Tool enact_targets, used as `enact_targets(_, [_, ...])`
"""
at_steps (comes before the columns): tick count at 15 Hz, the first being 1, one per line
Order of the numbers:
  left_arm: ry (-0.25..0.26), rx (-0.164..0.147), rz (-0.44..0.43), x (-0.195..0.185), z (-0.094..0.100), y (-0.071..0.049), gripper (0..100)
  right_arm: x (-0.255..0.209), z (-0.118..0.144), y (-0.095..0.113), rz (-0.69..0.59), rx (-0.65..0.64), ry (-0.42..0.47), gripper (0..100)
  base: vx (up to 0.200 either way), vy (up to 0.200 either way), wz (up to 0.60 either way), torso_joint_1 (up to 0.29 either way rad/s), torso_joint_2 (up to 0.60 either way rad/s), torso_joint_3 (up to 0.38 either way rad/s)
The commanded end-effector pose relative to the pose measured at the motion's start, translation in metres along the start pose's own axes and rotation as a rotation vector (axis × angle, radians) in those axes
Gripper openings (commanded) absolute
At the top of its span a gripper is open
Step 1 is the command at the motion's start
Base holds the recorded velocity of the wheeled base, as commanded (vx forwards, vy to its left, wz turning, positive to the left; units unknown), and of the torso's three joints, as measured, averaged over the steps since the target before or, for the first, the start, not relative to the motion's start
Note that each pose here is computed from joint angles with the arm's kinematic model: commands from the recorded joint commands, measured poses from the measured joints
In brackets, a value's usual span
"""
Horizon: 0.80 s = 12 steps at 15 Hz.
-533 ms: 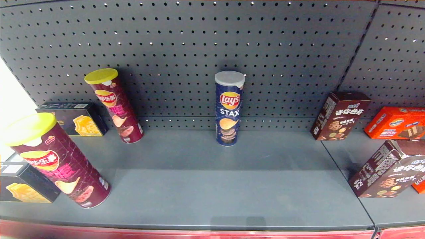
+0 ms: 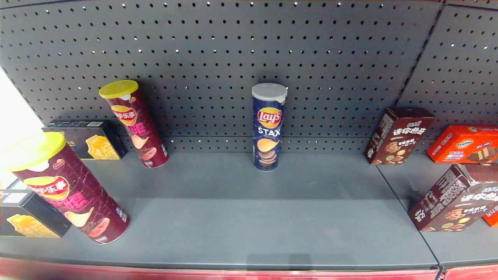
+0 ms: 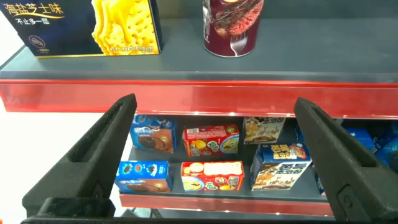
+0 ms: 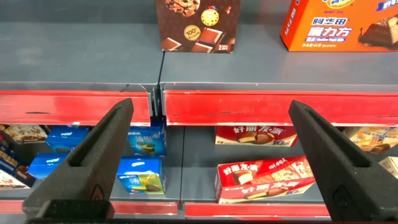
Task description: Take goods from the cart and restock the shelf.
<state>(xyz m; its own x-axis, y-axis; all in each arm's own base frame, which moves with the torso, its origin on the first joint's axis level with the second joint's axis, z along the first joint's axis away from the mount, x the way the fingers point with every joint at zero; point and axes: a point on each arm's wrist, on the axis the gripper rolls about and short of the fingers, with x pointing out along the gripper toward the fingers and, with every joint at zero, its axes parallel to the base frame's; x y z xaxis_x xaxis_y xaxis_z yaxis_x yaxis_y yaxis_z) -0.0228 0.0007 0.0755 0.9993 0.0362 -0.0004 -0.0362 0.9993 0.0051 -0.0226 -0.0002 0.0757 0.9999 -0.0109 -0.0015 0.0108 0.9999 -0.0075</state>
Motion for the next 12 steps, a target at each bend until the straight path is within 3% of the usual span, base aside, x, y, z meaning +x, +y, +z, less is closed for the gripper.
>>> enact_targets(1, [0.000, 0.001, 0.001, 0.0000, 0.0000, 0.0000, 100, 0.0001, 0.0002, 0.0000, 0.000, 0.000, 0.000, 100, 0.000, 0.000, 0.00, 0.000, 0.00, 0.000])
enact_targets(4, [0.000, 0.001, 0.001, 0.0000, 0.0000, 0.0000, 100, 0.0001, 0.0002, 0.0000, 0.000, 0.000, 0.000, 100, 0.000, 0.000, 0.00, 0.000, 0.00, 0.000])
enact_targets(12, [0.000, -0.001, -0.001, 0.0000, 0.0000, 0.0000, 100, 0.0001, 0.0002, 0.0000, 0.000, 0.000, 0.000, 100, 0.000, 0.000, 0.60, 0.004, 0.01, 0.003])
